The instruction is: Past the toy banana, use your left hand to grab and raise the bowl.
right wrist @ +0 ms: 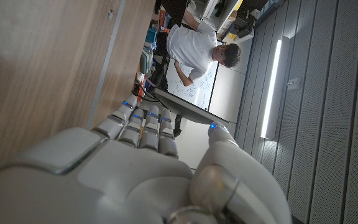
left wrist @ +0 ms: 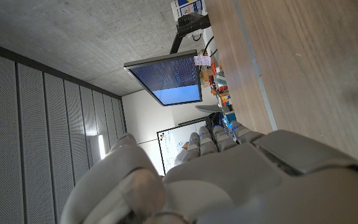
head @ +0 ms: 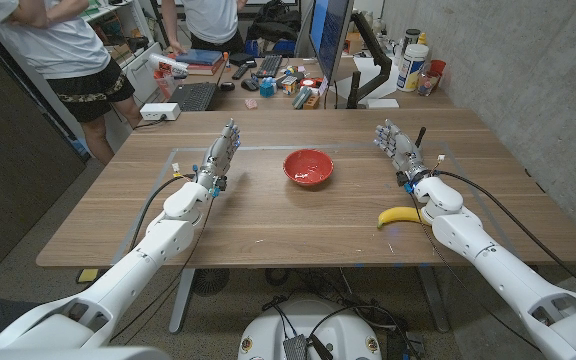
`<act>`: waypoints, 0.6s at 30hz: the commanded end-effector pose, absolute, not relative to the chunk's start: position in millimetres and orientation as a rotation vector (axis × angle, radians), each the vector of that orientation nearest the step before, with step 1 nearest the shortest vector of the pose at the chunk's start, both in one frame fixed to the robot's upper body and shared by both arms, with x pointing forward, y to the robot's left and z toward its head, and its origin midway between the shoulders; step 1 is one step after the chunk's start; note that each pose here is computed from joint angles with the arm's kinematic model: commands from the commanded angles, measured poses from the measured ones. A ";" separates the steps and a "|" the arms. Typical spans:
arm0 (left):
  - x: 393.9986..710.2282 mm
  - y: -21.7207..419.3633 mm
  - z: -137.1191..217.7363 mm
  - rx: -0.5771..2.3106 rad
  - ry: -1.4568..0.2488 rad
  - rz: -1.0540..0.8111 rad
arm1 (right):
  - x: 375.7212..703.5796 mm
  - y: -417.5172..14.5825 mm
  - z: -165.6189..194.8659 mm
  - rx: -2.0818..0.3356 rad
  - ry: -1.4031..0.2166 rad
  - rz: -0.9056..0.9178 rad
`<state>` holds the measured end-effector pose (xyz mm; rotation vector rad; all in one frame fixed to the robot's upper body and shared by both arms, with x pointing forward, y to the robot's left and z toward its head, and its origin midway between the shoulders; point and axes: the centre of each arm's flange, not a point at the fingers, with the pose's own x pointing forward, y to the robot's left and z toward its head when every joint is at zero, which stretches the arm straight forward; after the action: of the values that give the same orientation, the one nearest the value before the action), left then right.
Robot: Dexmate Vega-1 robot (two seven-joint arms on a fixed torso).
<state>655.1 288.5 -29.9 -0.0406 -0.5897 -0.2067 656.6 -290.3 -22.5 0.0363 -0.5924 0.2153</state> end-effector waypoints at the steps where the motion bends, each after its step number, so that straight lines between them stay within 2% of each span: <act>1: 656.2 290.3 -27.5 -0.033 -0.592 -0.200 | 659.2 -288.2 -21.8 0.053 -0.597 0.214; 18: 657.0 292.3 -28.6 -0.031 -0.631 -0.179 | 661.0 -284.5 -24.0 0.060 -0.597 0.209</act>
<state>656.1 289.7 -27.2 -0.0289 -0.6149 -0.1858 660.3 -286.2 -23.4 0.0550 -0.5952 0.2141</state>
